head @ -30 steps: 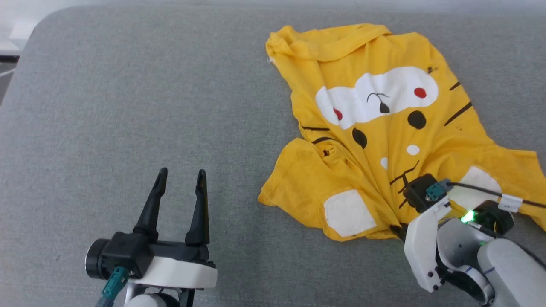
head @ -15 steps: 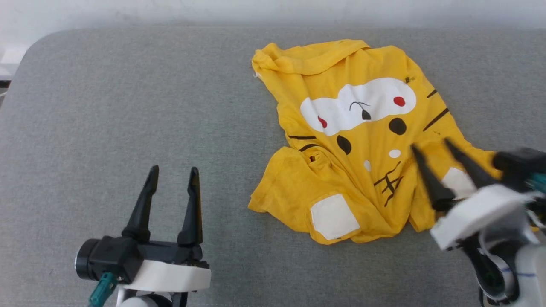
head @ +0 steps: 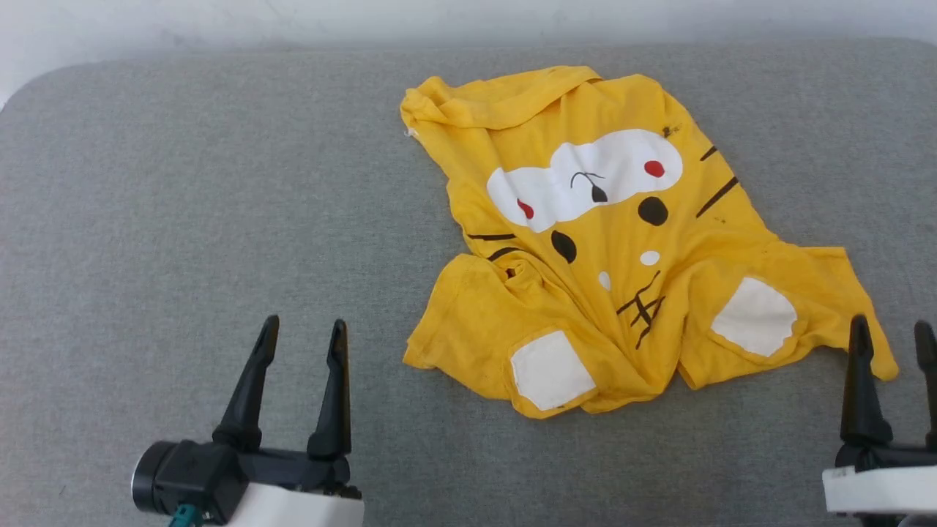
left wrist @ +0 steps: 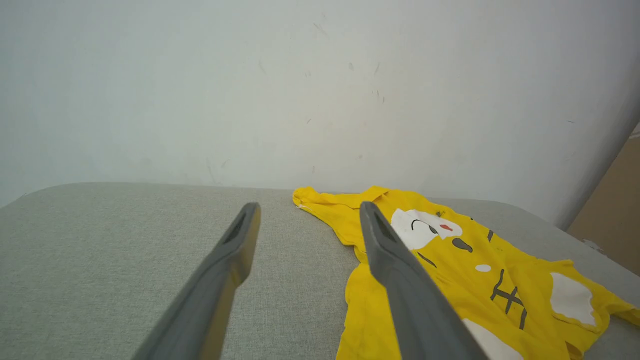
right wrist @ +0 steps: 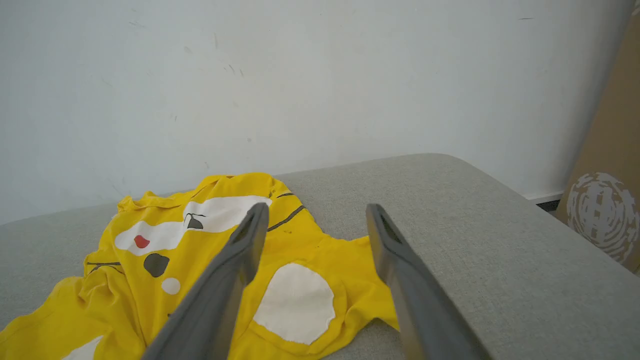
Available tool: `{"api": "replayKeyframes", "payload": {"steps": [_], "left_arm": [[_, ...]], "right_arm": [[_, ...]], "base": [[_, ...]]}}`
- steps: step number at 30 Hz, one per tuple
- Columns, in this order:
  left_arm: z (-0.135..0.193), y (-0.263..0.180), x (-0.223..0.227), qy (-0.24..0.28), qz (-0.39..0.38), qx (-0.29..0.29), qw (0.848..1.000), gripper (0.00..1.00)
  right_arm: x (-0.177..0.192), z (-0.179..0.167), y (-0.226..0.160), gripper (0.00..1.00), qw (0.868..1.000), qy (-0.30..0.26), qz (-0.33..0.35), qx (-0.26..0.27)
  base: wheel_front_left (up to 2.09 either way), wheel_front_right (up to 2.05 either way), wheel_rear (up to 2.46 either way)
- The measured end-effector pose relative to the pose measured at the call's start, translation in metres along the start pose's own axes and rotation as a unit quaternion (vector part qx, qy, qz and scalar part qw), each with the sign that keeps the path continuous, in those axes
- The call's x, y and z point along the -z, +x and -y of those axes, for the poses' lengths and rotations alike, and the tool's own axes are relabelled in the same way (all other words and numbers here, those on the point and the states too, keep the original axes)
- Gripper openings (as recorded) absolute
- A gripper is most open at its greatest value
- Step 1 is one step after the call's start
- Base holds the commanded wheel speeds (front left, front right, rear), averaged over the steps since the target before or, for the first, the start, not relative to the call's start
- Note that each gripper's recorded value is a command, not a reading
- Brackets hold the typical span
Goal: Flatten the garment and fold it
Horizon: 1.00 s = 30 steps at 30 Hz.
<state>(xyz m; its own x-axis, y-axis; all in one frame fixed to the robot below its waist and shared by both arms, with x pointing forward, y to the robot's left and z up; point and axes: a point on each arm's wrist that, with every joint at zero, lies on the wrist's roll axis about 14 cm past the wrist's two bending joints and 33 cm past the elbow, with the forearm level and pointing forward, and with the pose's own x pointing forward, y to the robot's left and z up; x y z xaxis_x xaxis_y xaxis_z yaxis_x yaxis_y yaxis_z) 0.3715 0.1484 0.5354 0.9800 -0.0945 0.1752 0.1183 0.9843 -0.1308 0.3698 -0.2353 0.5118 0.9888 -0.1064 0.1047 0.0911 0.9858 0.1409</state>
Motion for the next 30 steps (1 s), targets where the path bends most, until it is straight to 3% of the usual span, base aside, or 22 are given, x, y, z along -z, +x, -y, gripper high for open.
{"api": "replayKeyframes", "payload": {"steps": [11, 16, 21, 30], "left_arm": [[0.008, -0.009, 0.023, 0.01, -0.038, 0.014, 0.999, 1.0], [0.026, 0.01, 0.033, 0.034, -0.057, 0.078, 0.995, 1.0], [0.038, 0.038, 0.055, 0.075, -0.137, 0.132, 0.979, 1.0], [0.041, 0.056, 0.104, 0.07, -0.289, 0.15, 0.943, 1.0]], "right_arm": [[0.002, 0.007, -0.011, 1.0, 1.0, 0.017, -0.004, 0.014], [0.005, 0.007, -0.007, 1.0, 1.0, 0.015, -0.007, 0.012], [0.014, -0.001, -0.002, 1.0, 1.0, 0.019, -0.019, 0.003], [0.033, -0.007, 0.003, 1.0, 0.999, 0.024, -0.044, -0.004]], "base": [[0.0, 0.0, 0.0], [0.0, 0.0, 0.0], [0.0, 0.0, 0.0], [0.0, 0.0, 0.0]]}}
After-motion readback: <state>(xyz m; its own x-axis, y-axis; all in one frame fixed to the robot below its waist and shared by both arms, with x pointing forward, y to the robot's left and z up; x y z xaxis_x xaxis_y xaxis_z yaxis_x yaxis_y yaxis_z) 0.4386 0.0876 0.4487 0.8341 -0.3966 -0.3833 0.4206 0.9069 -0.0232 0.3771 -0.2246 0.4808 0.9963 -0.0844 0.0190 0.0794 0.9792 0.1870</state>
